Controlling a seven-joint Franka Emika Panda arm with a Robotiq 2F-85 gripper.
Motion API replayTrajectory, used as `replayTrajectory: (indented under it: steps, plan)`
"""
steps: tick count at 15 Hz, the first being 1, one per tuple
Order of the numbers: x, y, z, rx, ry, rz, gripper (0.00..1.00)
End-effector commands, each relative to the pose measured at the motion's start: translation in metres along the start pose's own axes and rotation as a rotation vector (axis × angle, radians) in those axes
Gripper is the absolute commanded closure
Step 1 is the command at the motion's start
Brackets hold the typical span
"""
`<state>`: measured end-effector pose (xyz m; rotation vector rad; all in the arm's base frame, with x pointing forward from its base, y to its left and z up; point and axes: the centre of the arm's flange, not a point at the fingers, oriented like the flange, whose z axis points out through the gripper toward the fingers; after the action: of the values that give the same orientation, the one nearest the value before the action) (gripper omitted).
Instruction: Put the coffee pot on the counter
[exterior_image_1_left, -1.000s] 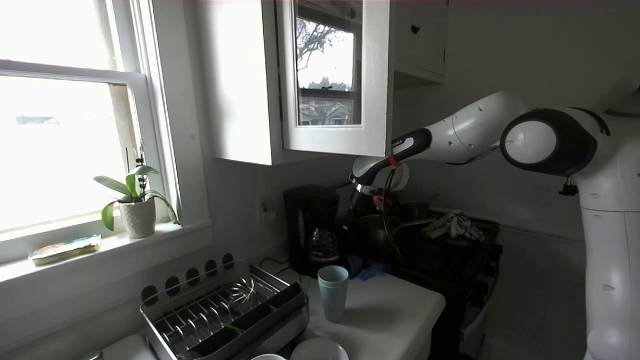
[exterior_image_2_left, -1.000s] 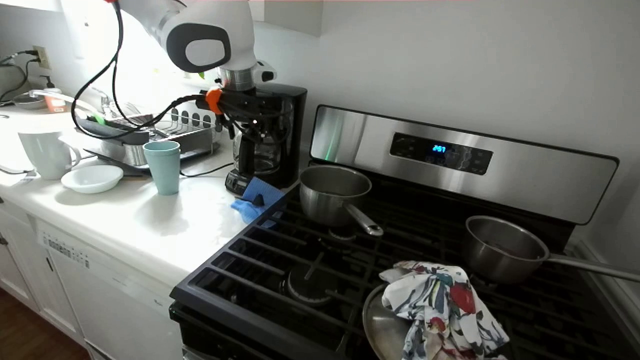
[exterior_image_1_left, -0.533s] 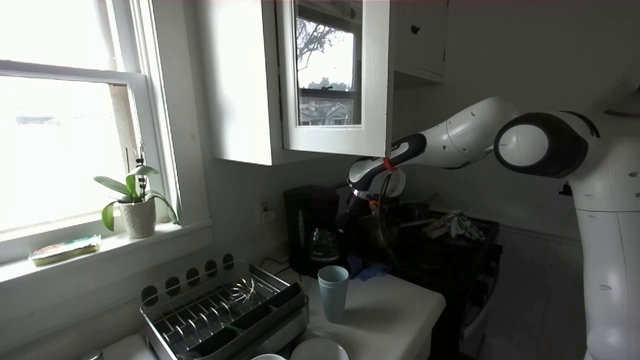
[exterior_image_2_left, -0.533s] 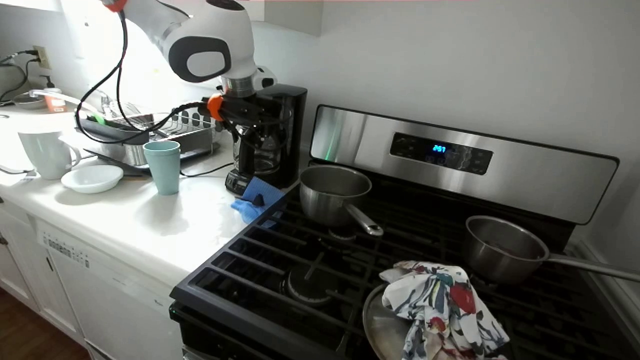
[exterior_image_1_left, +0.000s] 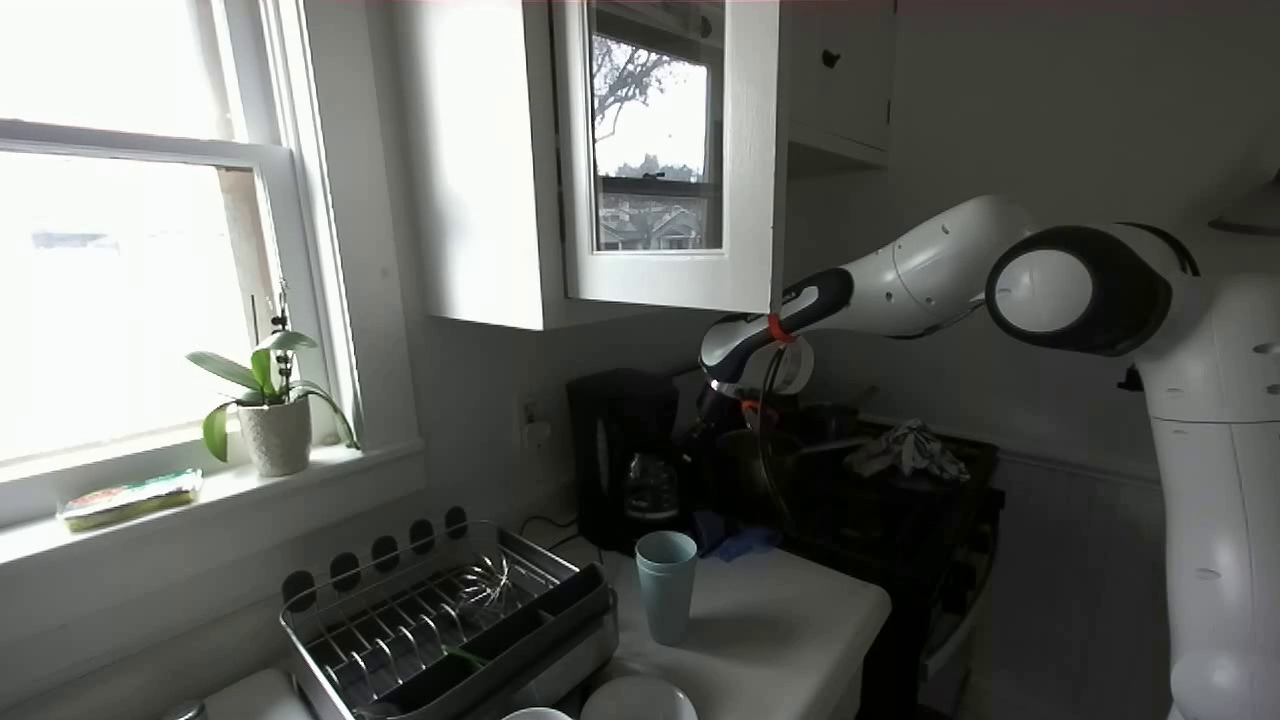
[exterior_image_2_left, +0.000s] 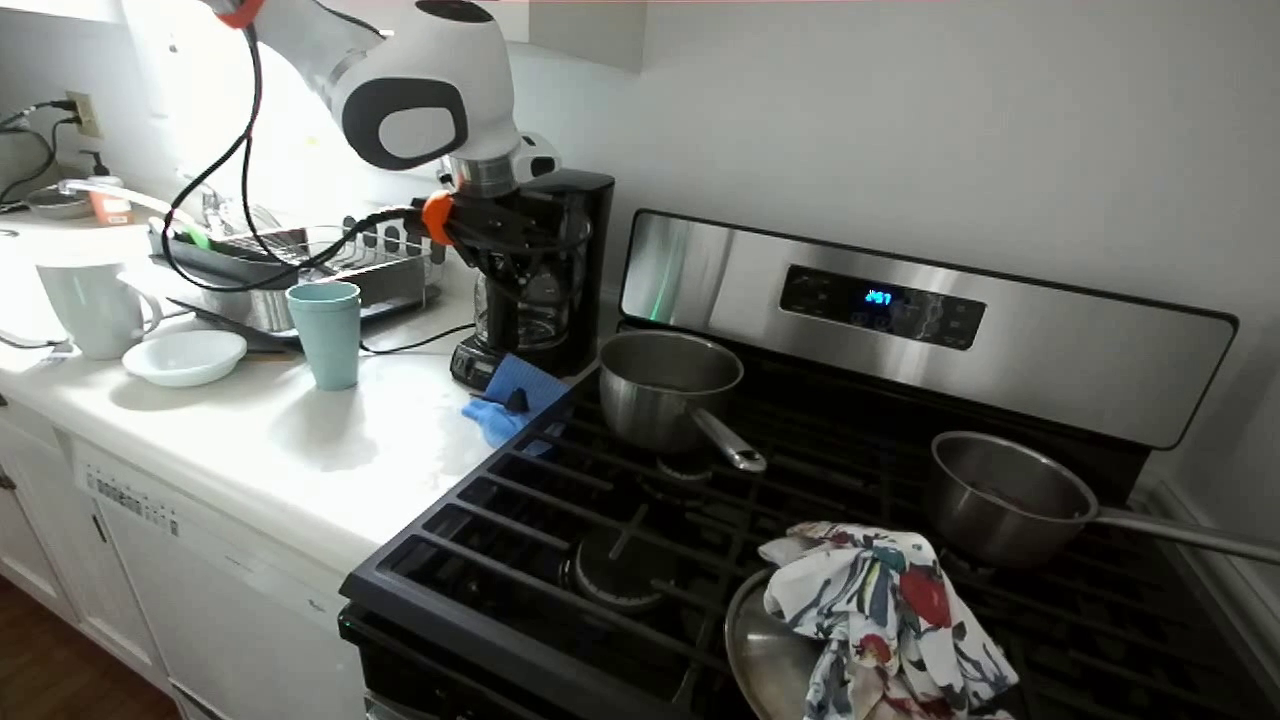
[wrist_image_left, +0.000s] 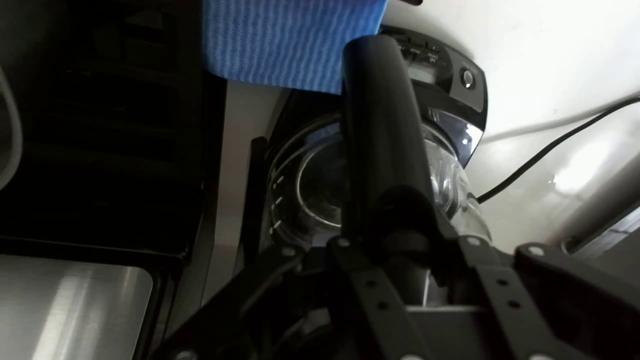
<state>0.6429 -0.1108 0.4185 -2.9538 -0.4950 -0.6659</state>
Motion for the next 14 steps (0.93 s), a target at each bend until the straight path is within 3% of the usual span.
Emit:
replayTrajectory:
  steps: [1, 14]
  plan:
    - [-0.005, 0.003, 0.0, -0.002, 0.016, 0.014, 0.92]
    - [-0.023, -0.022, -0.01, 0.029, -0.034, 0.047, 0.92]
